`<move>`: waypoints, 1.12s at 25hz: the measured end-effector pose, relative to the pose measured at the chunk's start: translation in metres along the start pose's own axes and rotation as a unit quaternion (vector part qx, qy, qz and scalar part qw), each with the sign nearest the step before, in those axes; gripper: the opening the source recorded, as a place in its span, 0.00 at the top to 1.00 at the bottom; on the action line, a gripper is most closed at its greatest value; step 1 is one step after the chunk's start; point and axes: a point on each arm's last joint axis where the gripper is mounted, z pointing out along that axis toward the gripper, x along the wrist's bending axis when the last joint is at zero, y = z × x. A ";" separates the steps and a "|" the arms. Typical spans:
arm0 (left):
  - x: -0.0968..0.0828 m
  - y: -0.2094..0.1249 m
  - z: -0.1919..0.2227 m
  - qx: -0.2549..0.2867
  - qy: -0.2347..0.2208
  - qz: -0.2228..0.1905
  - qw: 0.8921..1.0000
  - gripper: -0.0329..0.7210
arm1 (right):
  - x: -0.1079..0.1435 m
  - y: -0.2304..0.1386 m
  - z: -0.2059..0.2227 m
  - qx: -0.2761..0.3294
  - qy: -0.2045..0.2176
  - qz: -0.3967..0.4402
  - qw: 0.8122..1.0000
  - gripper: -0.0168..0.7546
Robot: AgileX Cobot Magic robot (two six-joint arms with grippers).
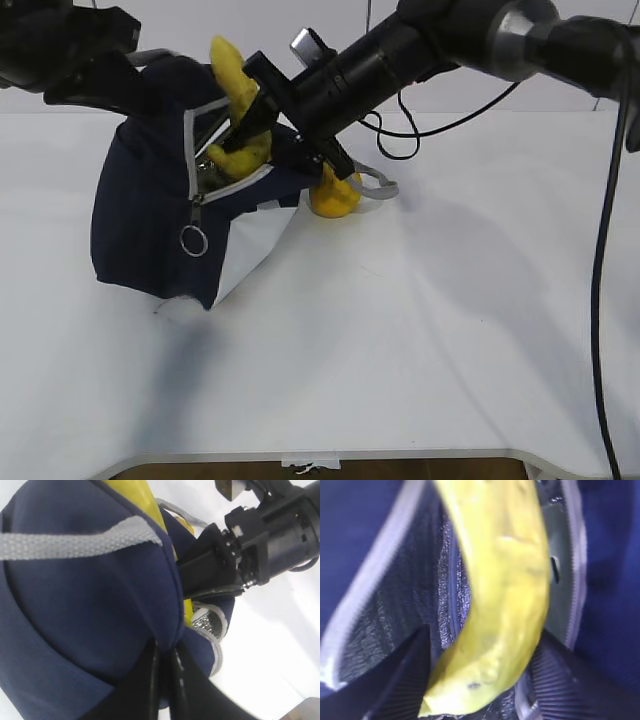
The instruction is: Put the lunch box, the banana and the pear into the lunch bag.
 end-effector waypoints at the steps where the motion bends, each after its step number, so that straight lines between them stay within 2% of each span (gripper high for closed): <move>1: 0.000 0.000 0.000 -0.001 0.000 0.000 1.000 0.96 | 0.002 0.001 -0.002 -0.003 -0.003 -0.007 1.000 0.45; 6: 0.000 0.000 0.000 -0.001 0.000 0.000 1.000 0.96 | 0.008 0.002 -0.007 -0.013 -0.008 -0.025 1.000 0.35; 19: 0.000 0.000 0.000 -0.001 0.002 0.001 1.000 0.96 | 0.014 -0.008 0.009 0.001 -0.035 -0.049 0.998 0.34; 26: 0.001 0.000 0.000 0.000 0.003 0.003 1.000 0.96 | 0.025 -0.013 -0.010 -0.023 -0.095 -0.094 0.991 0.34; 28: 0.001 0.000 0.000 0.000 0.003 0.003 1.000 0.96 | 0.027 -0.014 -0.011 -0.024 -0.100 -0.098 0.990 0.33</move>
